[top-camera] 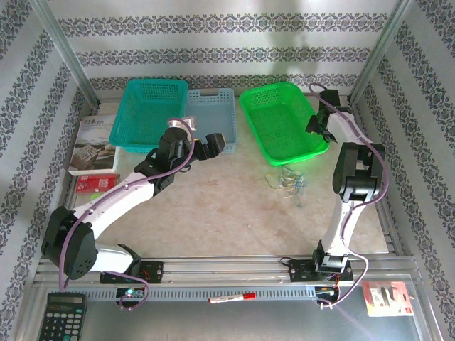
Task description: Untangle the cables
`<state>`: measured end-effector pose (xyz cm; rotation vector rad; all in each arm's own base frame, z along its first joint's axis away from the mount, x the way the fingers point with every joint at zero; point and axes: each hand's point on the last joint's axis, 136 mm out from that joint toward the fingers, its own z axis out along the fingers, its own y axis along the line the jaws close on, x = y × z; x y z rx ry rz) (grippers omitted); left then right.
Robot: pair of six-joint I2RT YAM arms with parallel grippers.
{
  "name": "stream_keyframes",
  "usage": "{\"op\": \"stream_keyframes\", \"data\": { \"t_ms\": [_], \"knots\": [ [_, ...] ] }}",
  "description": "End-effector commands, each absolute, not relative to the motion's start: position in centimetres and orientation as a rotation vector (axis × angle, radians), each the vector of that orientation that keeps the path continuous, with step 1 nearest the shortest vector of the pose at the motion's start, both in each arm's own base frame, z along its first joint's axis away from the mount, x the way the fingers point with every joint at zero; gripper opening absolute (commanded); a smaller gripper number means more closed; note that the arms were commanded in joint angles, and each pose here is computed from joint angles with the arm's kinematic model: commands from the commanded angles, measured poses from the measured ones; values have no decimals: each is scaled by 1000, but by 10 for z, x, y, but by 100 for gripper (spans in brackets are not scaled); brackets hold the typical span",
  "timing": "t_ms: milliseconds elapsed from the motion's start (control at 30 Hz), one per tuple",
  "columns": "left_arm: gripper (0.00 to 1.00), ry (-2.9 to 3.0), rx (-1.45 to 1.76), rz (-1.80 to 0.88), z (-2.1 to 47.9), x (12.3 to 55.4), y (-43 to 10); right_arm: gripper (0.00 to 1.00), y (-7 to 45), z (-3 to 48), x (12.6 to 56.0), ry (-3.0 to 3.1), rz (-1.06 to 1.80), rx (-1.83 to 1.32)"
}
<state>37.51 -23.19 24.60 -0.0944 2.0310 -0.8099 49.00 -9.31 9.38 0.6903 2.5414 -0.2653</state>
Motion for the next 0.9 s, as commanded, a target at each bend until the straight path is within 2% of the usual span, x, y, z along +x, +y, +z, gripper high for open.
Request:
{"op": "stream_keyframes", "data": {
  "t_ms": [0, 300, 500, 733, 867],
  "knots": [
    [100, 2017, -110, -787, 253, 376, -224, 98, -73, 121, 493, 2500, -117, 679],
    [100, 2005, -103, -784, 259, 369, -219, 98, -34, 183, 480, 2364, 97, 604],
    [100, 2014, -93, -779, 260, 361, -215, 97, 12, 205, 433, 2321, 273, 528],
    [100, 2028, -86, -796, 256, 354, -215, 96, 82, 184, 363, 2384, 433, 380],
    [100, 2034, -86, -812, 253, 351, -216, 95, 107, 161, 341, 2432, 473, 342]
  ]
}}
